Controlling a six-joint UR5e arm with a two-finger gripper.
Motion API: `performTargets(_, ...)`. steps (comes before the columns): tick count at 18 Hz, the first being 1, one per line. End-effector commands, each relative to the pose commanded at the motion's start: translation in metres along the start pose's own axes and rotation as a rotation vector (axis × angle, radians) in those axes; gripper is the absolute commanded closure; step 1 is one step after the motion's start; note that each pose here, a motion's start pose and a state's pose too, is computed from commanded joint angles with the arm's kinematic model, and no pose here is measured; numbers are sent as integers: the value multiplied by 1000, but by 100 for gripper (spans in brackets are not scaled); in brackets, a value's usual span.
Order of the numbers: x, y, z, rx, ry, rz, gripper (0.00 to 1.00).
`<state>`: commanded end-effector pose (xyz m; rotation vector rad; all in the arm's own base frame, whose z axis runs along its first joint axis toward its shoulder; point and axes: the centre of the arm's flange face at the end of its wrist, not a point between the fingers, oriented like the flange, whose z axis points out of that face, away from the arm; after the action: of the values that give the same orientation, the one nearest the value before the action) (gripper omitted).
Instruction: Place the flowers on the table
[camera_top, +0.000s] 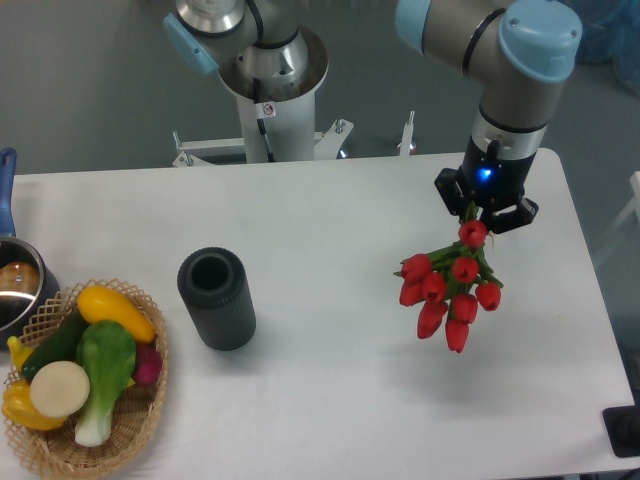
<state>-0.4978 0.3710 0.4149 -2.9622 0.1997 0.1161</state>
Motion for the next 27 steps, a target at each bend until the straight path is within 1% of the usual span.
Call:
performTargets(4, 1, -2, 4, 0, 4, 0, 100)
performTargets(12, 4, -6, 34, -16, 46, 0, 100)
performTargets(15, 5, -10, 45, -30, 60, 10, 91)
performTargets(16, 6, -13, 47, -31, 64, 13, 86)
performTargets(17, 6, -14, 51, -34, 70, 15, 83)
performTargets(19, 7, -16, 56, -38, 77, 19, 74)
performTargets(20, 8, -16, 57, -37, 79, 18, 64)
performTargets(22, 12, -14, 62, -39, 91, 17, 39)
performTargets(23, 14, -13, 63, -38, 93, 17, 29)
performTargets(24, 15, -12, 65, -36, 89, 17, 6)
performTargets(25, 17, -12, 67, -30, 68, 20, 0)
performTargets(27, 20, -10, 70, -13, 13, 27, 0)
